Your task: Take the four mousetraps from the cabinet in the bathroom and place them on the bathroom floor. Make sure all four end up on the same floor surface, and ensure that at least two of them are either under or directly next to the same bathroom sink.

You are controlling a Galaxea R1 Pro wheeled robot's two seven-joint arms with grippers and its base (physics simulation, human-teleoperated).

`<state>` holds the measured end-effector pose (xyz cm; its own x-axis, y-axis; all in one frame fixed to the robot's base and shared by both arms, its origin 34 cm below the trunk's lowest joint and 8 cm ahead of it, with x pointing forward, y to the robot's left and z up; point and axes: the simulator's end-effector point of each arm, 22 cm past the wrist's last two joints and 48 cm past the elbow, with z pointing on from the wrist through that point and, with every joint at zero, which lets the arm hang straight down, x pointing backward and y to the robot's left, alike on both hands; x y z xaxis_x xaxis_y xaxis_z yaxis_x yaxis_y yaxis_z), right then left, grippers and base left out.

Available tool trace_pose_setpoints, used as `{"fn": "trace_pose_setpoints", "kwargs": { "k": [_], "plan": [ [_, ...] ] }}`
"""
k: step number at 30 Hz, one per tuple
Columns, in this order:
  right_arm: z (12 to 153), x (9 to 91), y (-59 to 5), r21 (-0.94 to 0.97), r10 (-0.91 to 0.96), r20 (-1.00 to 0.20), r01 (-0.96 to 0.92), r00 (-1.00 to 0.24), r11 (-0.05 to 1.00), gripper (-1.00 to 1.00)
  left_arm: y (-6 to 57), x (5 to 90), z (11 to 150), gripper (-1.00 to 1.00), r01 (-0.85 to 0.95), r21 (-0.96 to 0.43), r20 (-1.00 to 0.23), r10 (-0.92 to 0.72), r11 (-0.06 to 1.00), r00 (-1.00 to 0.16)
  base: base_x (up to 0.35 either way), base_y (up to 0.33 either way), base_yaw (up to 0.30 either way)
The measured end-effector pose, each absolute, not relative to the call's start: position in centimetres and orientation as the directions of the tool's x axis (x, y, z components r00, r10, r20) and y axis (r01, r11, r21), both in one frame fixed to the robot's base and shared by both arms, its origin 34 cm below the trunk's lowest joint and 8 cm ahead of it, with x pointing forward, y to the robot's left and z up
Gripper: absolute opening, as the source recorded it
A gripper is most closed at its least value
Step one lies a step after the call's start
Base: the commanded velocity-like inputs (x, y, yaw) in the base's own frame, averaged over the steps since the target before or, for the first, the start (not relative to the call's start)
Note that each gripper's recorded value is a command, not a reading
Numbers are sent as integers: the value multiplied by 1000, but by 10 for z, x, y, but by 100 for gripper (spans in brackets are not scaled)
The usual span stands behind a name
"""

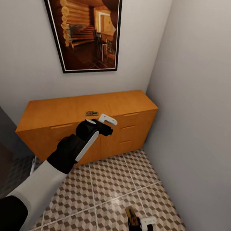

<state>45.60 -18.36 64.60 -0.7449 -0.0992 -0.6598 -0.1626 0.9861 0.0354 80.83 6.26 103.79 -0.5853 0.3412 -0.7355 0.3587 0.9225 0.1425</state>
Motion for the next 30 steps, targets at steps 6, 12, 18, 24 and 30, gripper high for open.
{"fn": "trace_pose_setpoints", "kwargs": {
  "k": [6,12,18,24,30],
  "plan": [
    [646,456,-183,37,-100,-659,-165,-745,986,-100,63,809,1037,100,358,143,-735,341,923,-586,104,86,0],
    [647,457,-183,37,-100,-662,-165,-743,986,-100,63,809,1040,100,358,144,-737,342,923,-583,9,187,-89],
    [650,460,-182,37,-99,-668,-166,-737,985,-100,63,808,1045,100,357,147,-742,342,922,-577,1,146,-156],
    [652,462,-182,37,-99,-673,-166,-733,985,-100,63,808,1050,100,356,150,-745,342,922,-572,0,18,-148],
    [653,463,-182,34,-98,-674,-164,-732,986,-100,63,808,1051,100,356,150,-746,342,922,-571,12,37,-39]
  ]
}}
